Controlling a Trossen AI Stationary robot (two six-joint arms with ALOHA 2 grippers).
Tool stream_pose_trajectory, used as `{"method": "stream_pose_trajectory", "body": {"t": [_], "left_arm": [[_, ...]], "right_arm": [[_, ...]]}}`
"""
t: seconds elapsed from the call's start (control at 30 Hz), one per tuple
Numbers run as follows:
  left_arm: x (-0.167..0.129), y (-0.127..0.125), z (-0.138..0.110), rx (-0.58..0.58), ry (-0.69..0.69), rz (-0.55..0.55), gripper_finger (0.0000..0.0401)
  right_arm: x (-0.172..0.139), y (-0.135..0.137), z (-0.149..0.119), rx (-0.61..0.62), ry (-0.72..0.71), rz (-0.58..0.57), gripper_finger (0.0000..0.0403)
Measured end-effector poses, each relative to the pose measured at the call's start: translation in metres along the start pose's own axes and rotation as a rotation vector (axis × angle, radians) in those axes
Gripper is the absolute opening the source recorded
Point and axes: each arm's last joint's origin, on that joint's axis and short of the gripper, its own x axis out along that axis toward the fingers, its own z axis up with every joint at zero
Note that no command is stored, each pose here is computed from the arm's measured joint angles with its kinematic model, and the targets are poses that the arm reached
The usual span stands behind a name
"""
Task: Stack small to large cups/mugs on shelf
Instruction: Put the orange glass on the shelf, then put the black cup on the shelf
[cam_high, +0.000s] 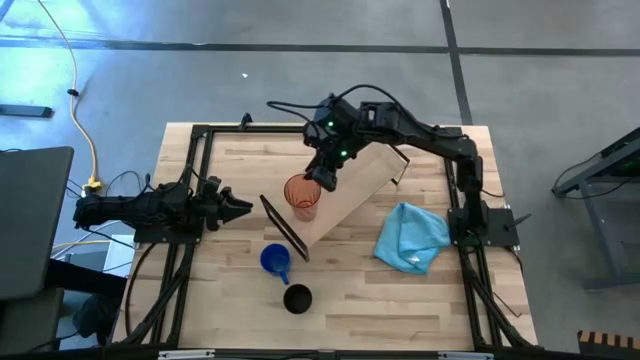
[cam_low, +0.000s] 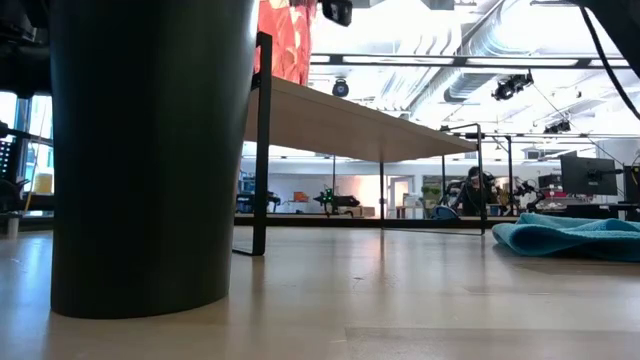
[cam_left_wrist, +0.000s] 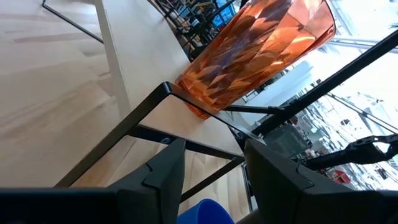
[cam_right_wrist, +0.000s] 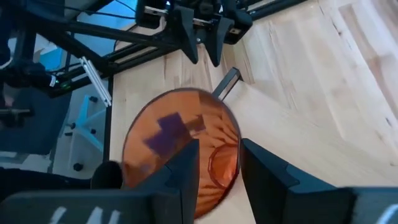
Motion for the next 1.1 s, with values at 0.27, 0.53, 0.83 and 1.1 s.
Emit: {"method": "stream_pose_trajectory", "body": {"t": [0.27, 0.53, 0.83, 1.1], "left_arm": [[0.0, 0.0, 0.0, -0.005, -0.003, 0.0, 0.0156], [0.0, 0.0, 0.0, -0.033, -0.002, -0.001, 0.0156], [0.0, -0.003, -0.003, -0.126, 0.105, -0.087, 0.0156], [-0.002, -0.008, -0.005, -0.253, 0.264, -0.216, 0.0156]], "right_arm": [[-0.045, 0.016, -0.005, -0.083, -0.063, -0.035, 0.0106], [-0.108, 0.033, -0.043, -0.105, 0.072, -0.119, 0.0106], [-0.139, 0.076, -0.084, -0.204, 0.151, 0.004, 0.0106], [-0.126, 0.088, -0.123, -0.077, 0.295, 0.02, 0.0106]]}}
